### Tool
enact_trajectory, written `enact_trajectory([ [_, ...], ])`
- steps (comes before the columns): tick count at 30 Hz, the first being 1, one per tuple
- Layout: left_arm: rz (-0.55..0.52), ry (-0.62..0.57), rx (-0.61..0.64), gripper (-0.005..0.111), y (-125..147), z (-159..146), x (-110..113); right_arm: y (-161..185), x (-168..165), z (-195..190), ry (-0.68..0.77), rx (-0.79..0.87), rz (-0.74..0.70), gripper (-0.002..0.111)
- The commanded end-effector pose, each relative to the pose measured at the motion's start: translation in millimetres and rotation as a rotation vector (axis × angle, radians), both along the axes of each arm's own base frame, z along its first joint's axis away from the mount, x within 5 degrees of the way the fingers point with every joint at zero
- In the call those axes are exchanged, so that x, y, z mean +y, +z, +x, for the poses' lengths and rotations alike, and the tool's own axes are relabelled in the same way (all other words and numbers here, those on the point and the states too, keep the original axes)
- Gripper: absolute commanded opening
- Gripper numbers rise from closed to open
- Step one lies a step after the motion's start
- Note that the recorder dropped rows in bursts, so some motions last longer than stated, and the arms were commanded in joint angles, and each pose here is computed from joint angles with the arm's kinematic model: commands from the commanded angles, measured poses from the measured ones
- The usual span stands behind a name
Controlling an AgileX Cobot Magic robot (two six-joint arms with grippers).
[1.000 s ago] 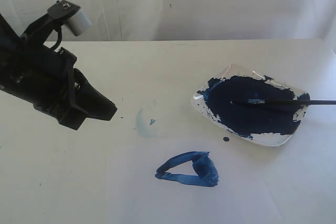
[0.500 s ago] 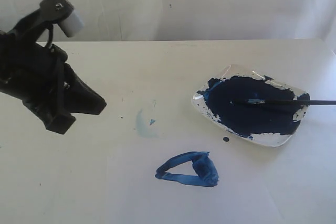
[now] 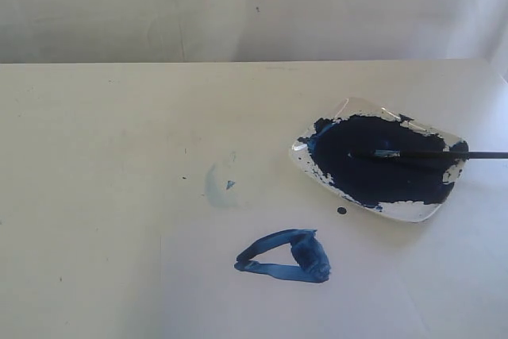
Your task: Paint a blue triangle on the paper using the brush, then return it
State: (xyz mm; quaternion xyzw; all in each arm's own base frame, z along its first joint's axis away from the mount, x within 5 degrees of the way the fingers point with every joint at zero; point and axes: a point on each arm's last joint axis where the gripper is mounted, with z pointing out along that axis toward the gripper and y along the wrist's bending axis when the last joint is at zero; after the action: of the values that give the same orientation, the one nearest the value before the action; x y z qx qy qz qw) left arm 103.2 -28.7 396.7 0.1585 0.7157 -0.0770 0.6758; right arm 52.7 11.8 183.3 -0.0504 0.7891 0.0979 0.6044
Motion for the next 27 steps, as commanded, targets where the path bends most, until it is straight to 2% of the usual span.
enact_trajectory([
  [1,-0.067,0.124,-0.028,0.000,-31.6,-27.7,7.1,-0.5,0.0,-0.4,0.001,-0.004,0.001,0.000],
  [5,-0.151,0.067,-0.035,0.000,-44.8,-42.6,-1.0,-0.5,0.0,-0.4,0.001,-0.004,0.001,0.000],
  [11,-0.263,0.047,-0.085,0.000,-37.8,-46.8,-2.8,-0.5,0.0,-0.4,0.001,-0.004,0.001,0.000],
  [15,-0.220,0.080,-0.062,0.000,-44.4,-43.0,0.3,-0.5,0.0,-0.4,0.002,-0.004,0.004,0.000],
  [16,-0.181,0.113,-0.019,0.000,-52.2,-41.1,3.1,-0.5,0.0,-0.4,0.002,-0.004,0.004,0.000],
  [18,-0.154,0.298,0.171,0.000,-80.1,-37.2,18.9,-0.5,0.0,-0.4,0.002,-0.004,0.004,0.000],
  [19,-0.213,0.382,0.225,0.000,-87.9,-36.9,25.4,-0.5,0.0,-0.4,0.002,-0.004,0.004,0.000],
  [20,-0.212,0.464,0.263,0.000,-97.0,-36.7,32.6,-0.5,0.0,-0.4,0.002,-0.004,0.004,0.000],
  [21,-0.267,0.539,0.299,0.000,-107.4,-36.1,38.2,-0.5,0.0,-0.4,0.002,-0.004,0.004,0.000],
  [22,-0.256,0.585,0.316,0.000,-114.9,-35.9,42.3,-0.5,0.0,-0.4,0.002,-0.004,0.004,0.000],
  [24,-0.245,0.612,0.350,0.000,-132.3,-34.4,44.9,-0.5,0.0,-0.4,0.002,-0.004,0.004,0.000],
  [26,-0.193,0.603,0.376,0.000,-152.2,-34.2,44.9,-0.5,0.0,-0.4,0.002,-0.004,0.004,0.000],
  [27,-0.148,0.591,0.386,0.000,-171.0,-34.3,44.7,-0.5,0.0,-0.4,0.002,-0.004,0.004,0.000],
])
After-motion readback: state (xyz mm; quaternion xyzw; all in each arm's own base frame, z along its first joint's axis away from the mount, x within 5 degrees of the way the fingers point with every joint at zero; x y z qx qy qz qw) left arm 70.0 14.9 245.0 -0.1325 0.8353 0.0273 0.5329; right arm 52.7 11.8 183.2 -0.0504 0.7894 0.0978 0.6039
